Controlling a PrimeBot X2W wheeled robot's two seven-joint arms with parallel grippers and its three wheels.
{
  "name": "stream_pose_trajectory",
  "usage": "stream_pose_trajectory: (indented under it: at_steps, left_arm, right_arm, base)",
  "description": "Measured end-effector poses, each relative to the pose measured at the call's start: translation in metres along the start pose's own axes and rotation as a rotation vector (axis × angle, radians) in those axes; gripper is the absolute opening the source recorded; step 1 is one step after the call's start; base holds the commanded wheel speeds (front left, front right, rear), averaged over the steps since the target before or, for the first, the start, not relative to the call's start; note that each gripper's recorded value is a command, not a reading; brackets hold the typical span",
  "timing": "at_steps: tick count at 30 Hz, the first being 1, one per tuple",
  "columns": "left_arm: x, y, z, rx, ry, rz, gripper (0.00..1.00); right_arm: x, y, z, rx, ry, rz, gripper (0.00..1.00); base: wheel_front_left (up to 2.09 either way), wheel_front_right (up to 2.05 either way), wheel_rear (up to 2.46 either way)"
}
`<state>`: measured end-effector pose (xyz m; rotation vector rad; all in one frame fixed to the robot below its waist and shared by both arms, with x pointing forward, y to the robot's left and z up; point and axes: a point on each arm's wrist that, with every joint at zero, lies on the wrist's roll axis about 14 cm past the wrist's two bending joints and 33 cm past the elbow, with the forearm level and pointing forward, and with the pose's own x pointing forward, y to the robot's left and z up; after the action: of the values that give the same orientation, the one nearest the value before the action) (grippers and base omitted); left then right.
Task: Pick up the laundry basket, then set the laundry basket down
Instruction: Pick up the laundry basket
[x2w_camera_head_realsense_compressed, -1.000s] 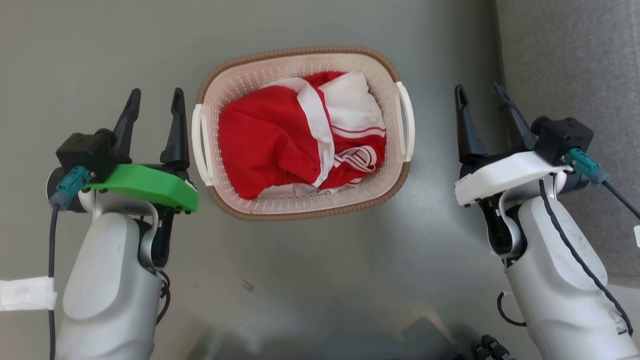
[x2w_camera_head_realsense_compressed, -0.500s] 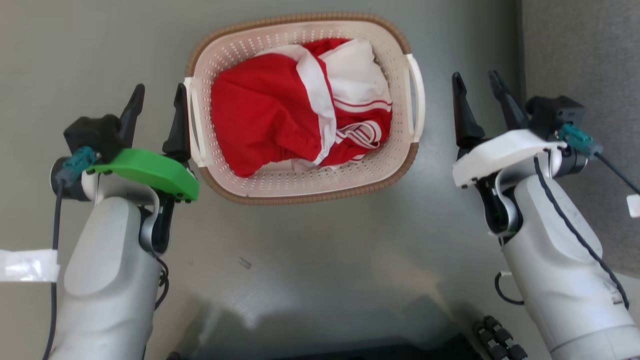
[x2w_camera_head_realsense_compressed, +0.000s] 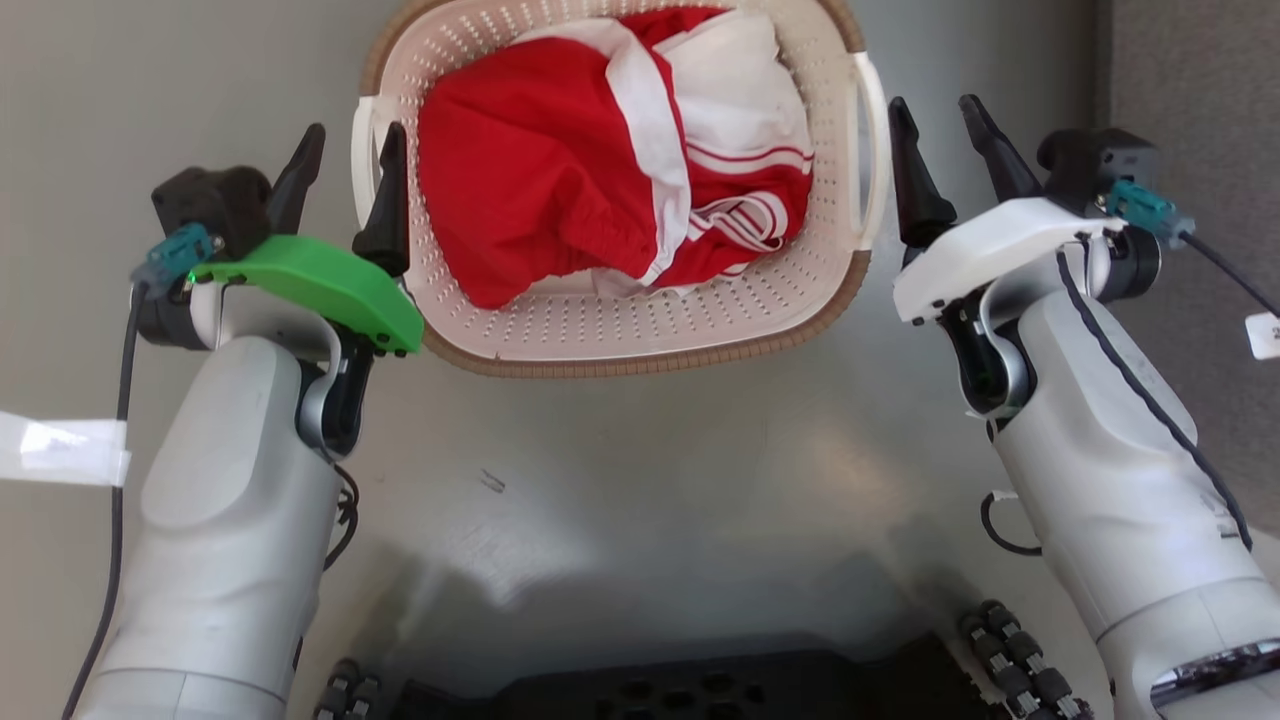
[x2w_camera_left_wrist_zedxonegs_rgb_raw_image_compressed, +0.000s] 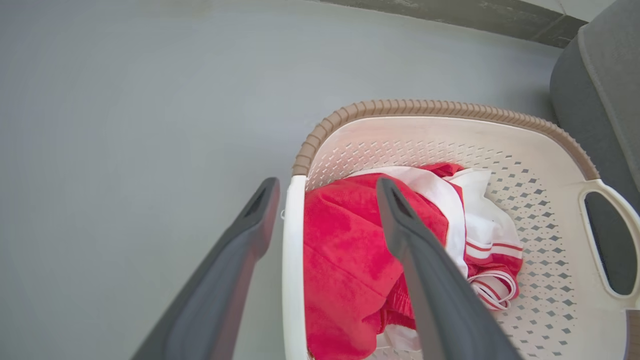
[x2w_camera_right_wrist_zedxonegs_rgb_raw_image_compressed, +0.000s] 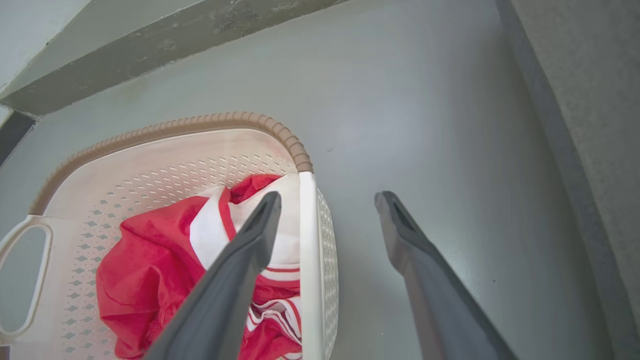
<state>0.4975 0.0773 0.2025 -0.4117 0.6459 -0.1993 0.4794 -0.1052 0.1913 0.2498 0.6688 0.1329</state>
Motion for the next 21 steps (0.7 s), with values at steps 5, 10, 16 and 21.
stream_pose_trajectory:
  at_steps: [5, 10, 16, 21]
  left_arm:
    - [0.007, 0.009, -0.017, -0.013, 0.056, 0.017, 1.00]
    - [0.009, 0.019, -0.035, -0.024, 0.111, 0.041, 1.00]
    - [0.011, 0.024, -0.057, -0.054, 0.191, 0.054, 1.00]
    - [0.016, 0.025, -0.068, -0.054, 0.240, 0.051, 1.00]
  right_arm:
    - [0.010, 0.005, -0.019, -0.001, 0.053, 0.023, 1.00]
    - [0.018, 0.008, -0.037, 0.010, 0.108, 0.040, 1.00]
    - [0.025, 0.010, -0.058, 0.016, 0.175, 0.056, 1.00]
    - [0.035, 0.013, -0.061, 0.025, 0.189, 0.065, 1.00]
  base:
    - [0.00, 0.00, 0.00]
    - [0.00, 0.00, 0.00]
    - [0.00, 0.00, 0.00]
    - [0.00, 0.00, 0.00]
